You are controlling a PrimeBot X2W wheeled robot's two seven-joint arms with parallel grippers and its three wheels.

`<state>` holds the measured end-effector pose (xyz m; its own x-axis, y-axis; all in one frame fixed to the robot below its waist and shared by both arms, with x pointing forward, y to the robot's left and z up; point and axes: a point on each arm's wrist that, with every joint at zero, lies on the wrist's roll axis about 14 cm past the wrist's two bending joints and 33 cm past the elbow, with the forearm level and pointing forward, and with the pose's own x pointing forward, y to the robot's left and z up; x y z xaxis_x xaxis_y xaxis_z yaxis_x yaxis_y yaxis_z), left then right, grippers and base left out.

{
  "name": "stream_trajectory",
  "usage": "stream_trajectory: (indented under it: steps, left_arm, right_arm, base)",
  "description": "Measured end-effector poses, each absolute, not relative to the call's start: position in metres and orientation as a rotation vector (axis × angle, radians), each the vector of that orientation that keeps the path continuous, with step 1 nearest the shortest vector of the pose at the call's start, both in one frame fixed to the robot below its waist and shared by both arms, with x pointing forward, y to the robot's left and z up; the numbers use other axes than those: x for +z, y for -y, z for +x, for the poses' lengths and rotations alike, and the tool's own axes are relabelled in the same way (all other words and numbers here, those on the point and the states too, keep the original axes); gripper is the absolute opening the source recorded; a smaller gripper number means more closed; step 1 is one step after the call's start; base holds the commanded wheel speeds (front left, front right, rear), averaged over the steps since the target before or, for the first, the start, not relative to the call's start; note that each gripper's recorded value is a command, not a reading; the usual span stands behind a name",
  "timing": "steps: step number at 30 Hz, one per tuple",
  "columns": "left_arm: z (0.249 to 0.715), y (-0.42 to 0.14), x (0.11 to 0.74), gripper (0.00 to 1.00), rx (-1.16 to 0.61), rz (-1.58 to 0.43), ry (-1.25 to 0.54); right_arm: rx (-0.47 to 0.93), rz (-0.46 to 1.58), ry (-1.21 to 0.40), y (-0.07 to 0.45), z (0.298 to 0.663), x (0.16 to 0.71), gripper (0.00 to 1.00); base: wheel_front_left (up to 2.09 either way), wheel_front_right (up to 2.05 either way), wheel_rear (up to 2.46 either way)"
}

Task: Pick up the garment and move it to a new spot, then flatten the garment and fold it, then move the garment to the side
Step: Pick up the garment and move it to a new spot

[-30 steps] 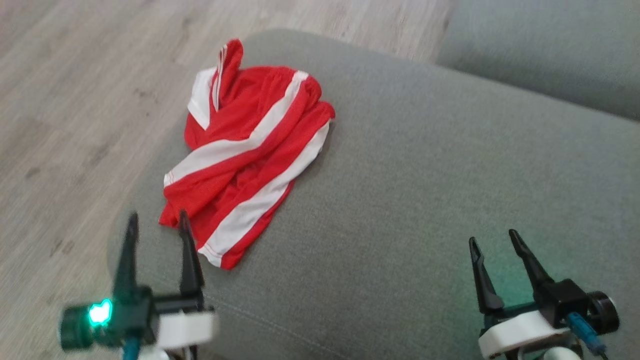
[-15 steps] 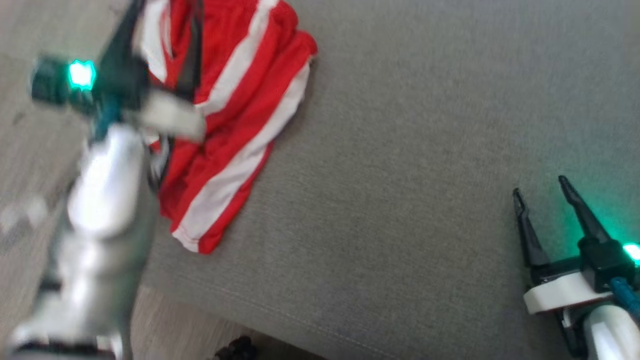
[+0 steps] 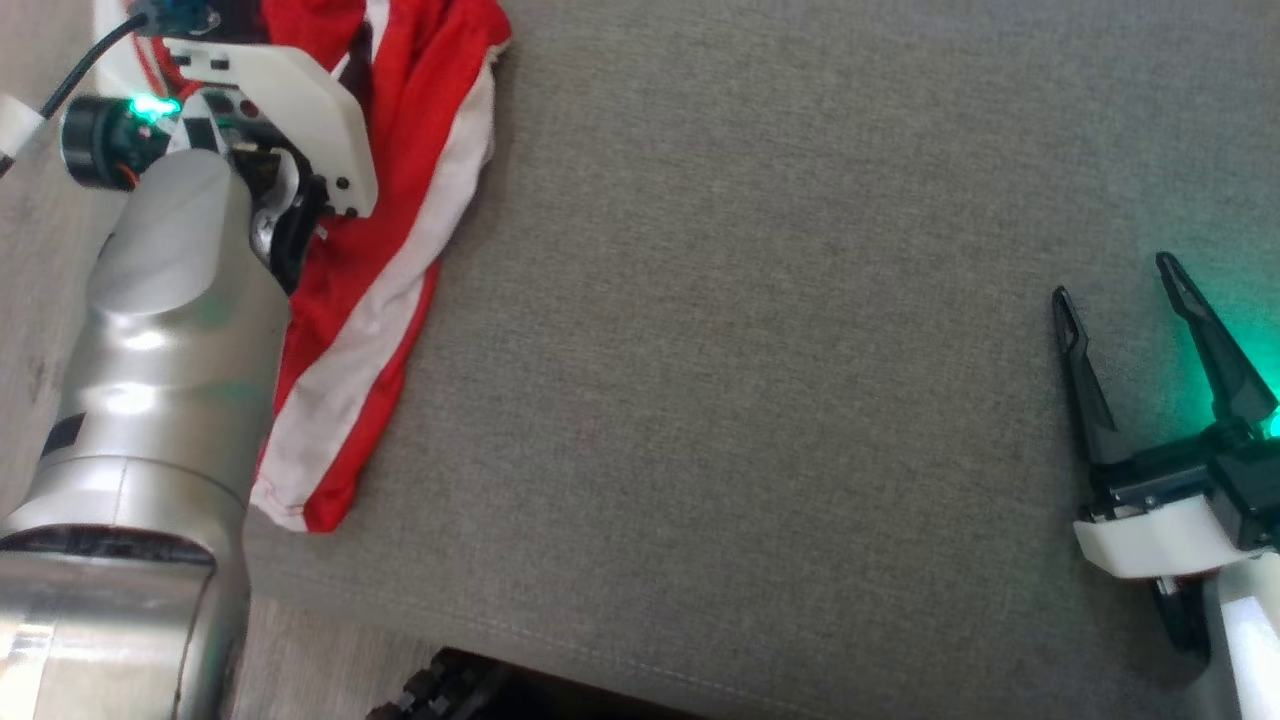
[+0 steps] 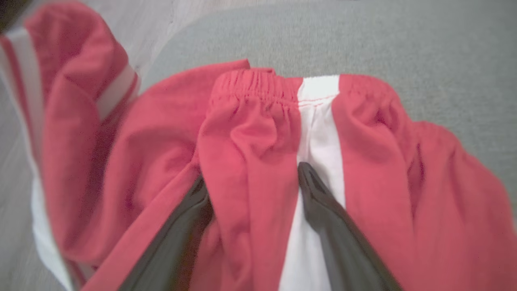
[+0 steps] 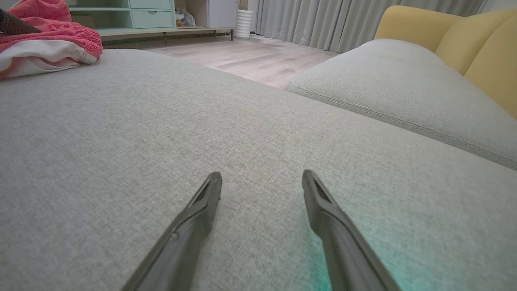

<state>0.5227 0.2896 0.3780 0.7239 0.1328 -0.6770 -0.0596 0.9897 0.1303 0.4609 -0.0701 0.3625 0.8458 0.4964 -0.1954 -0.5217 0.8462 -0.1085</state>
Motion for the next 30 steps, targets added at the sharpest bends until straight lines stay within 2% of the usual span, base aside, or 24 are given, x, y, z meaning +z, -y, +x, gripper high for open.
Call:
stream_trajectory:
  steps: [1, 2, 3, 10, 18, 24, 30]
  left_arm:
    - [0.521, -0.287, 0.371, 1.00, 0.103, 0.089, -0.781]
    - [0.520, -0.283, 0.365, 0.57, 0.093, 0.085, -0.797]
    - [0.524, -0.276, 0.361, 0.00, 0.068, 0.095, -0.789]
    - [0.546, -0.271, 0.400, 0.00, 0.022, 0.125, -0.619]
    - [0.583, -0.228, 0.534, 0.00, -0.123, 0.241, -0.283]
    - [0.582, -0.163, 0.609, 0.00, -0.292, 0.255, -0.119]
    - [0.575, -0.053, 0.675, 0.00, -0.541, 0.277, 0.052]
  right_arm:
    - [0.538, -0.158, -0.161, 0.071, 0.461, 0.362, 1.00]
    - [0.535, -0.156, -0.158, 0.071, 0.462, 0.362, 1.00]
    - [0.531, -0.155, -0.157, 0.072, 0.464, 0.361, 1.00]
    - [0.517, -0.156, -0.148, 0.073, 0.465, 0.368, 1.00]
    - [0.479, -0.112, -0.122, 0.063, 0.446, 0.402, 1.00]
    - [0.384, -0.096, -0.044, 0.085, 0.430, 0.445, 1.00]
    - [0.223, -0.105, -0.035, 0.138, 0.397, 0.463, 1.00]
  base:
    - [0.00, 0.00, 0.00]
    - [0.00, 0.00, 0.00]
    - [0.00, 0.00, 0.00]
    - [0.00, 0.00, 0.00]
    - [0.00, 0.00, 0.00]
    - [0.00, 0.00, 0.00]
    - [0.00, 0.00, 0.00]
